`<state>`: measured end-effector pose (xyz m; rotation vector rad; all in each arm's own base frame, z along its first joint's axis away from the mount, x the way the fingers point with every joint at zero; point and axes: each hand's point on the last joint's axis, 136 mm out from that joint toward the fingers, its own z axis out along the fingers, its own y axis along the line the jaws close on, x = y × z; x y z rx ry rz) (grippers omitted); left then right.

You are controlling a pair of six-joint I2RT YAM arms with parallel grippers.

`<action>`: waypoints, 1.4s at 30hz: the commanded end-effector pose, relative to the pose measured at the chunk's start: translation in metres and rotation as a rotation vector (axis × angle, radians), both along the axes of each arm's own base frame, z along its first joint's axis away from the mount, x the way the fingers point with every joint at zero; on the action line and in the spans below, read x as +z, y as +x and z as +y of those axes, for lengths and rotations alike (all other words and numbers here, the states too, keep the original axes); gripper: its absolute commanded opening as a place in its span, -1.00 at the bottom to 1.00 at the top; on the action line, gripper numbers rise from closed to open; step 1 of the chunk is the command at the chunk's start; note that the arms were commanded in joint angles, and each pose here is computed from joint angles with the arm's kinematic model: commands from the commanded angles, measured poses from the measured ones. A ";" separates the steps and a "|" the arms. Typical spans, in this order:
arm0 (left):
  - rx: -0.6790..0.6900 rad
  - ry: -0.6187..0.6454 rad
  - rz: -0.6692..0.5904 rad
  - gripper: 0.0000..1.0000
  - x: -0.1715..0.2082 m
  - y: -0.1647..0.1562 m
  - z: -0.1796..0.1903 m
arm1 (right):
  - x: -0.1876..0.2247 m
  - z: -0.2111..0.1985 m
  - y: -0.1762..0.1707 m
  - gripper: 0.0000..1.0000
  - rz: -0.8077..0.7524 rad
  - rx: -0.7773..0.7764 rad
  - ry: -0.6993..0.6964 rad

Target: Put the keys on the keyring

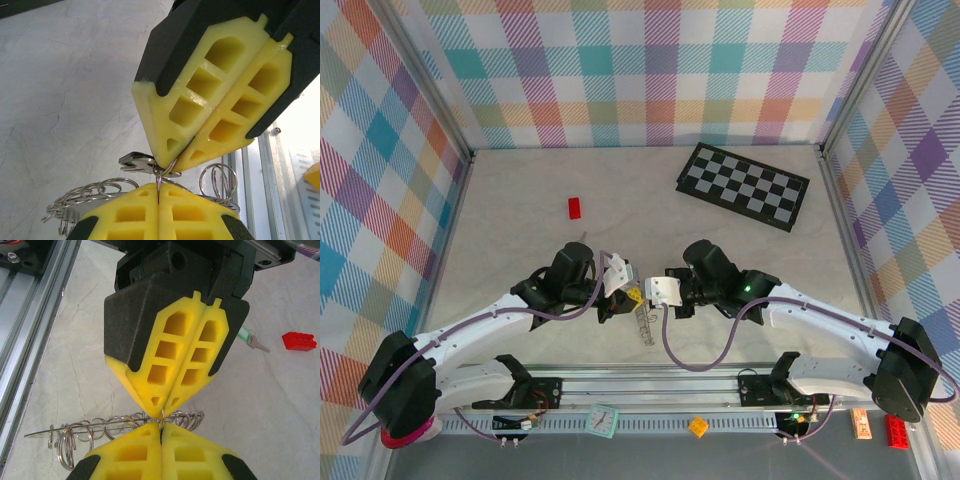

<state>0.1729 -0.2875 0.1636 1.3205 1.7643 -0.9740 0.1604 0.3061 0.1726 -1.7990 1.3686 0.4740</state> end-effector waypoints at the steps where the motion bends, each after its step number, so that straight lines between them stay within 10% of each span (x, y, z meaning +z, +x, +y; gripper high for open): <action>1: 0.003 -0.027 -0.028 -1.00 0.010 0.004 -0.004 | 0.000 0.002 -0.017 -1.00 0.022 0.076 -0.005; 42: 0.088 -0.036 -0.042 -1.00 0.014 0.016 0.000 | -0.006 -0.004 -0.006 -1.00 -0.136 0.021 -0.087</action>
